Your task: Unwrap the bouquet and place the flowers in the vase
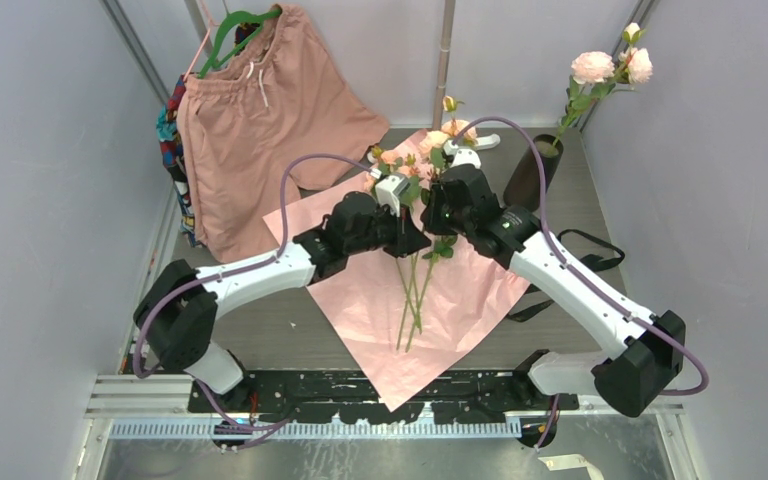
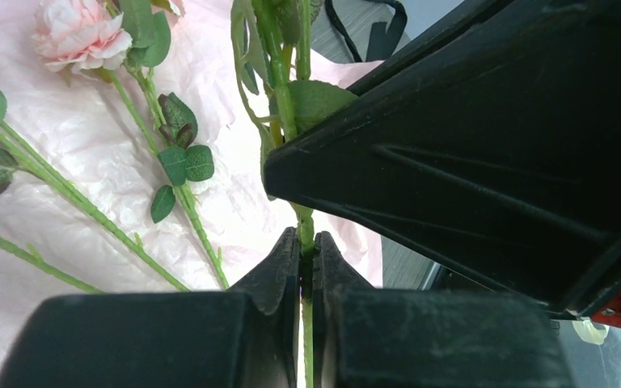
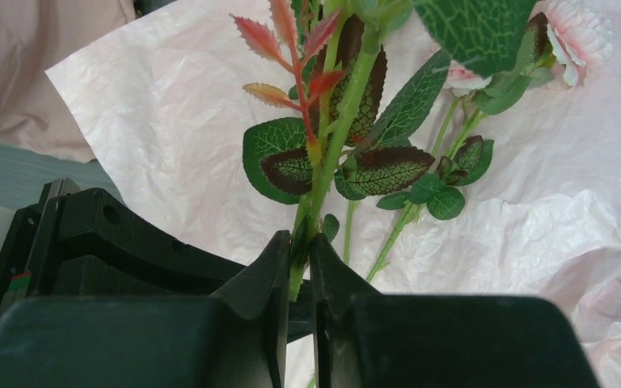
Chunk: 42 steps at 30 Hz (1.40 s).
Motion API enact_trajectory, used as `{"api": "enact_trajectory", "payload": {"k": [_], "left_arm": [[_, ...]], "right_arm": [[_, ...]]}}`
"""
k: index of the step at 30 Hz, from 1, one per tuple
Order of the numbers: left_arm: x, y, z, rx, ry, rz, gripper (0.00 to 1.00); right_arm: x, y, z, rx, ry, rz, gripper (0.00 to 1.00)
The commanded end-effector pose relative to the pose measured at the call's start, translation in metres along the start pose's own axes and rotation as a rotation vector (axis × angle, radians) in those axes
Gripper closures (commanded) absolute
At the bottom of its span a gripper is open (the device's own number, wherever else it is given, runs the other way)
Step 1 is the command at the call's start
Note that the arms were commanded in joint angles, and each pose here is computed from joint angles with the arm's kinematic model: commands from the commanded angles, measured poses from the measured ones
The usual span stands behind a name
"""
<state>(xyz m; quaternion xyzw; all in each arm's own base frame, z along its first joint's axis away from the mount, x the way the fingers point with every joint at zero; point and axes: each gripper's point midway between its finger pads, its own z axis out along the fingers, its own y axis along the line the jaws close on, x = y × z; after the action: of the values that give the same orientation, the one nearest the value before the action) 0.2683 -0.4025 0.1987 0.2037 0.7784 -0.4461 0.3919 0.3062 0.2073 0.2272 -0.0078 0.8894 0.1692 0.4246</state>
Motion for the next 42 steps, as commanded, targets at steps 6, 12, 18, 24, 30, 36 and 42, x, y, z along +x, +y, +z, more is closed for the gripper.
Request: {"api": "enact_trajectory", "payload": {"k": [6,12,18,24,30,36,42], "left_arm": [[-0.035,-0.027,-0.024,0.051,-0.092,0.069,0.87],[-0.041,-0.039,-0.044,0.079,-0.124,0.065,0.42],[-0.045,-0.046,-0.072,0.079,-0.145,0.083,0.35],[-0.035,-0.034,-0.091,0.028,-0.16,0.089,0.34],[-0.021,-0.023,-0.096,-0.011,-0.141,0.096,0.34],[-0.008,-0.017,-0.095,-0.013,-0.123,0.072,0.34],[0.0,-0.009,-0.093,-0.034,-0.106,0.071,0.34]], "right_arm": [[-0.041,0.012,-0.01,-0.021,-0.115,-0.024,0.99],[-0.069,0.011,-0.007,0.034,-0.147,-0.048,0.99],[-0.117,-0.004,-0.014,0.132,-0.264,-0.046,0.99],[-0.183,-0.029,-0.038,0.236,-0.451,-0.06,0.99],[-0.239,-0.047,-0.058,0.323,-0.631,-0.123,0.99],[-0.281,-0.069,-0.071,0.427,-0.732,-0.186,0.99],[-0.33,-0.089,-0.098,0.473,-0.82,-0.171,0.99]]}}
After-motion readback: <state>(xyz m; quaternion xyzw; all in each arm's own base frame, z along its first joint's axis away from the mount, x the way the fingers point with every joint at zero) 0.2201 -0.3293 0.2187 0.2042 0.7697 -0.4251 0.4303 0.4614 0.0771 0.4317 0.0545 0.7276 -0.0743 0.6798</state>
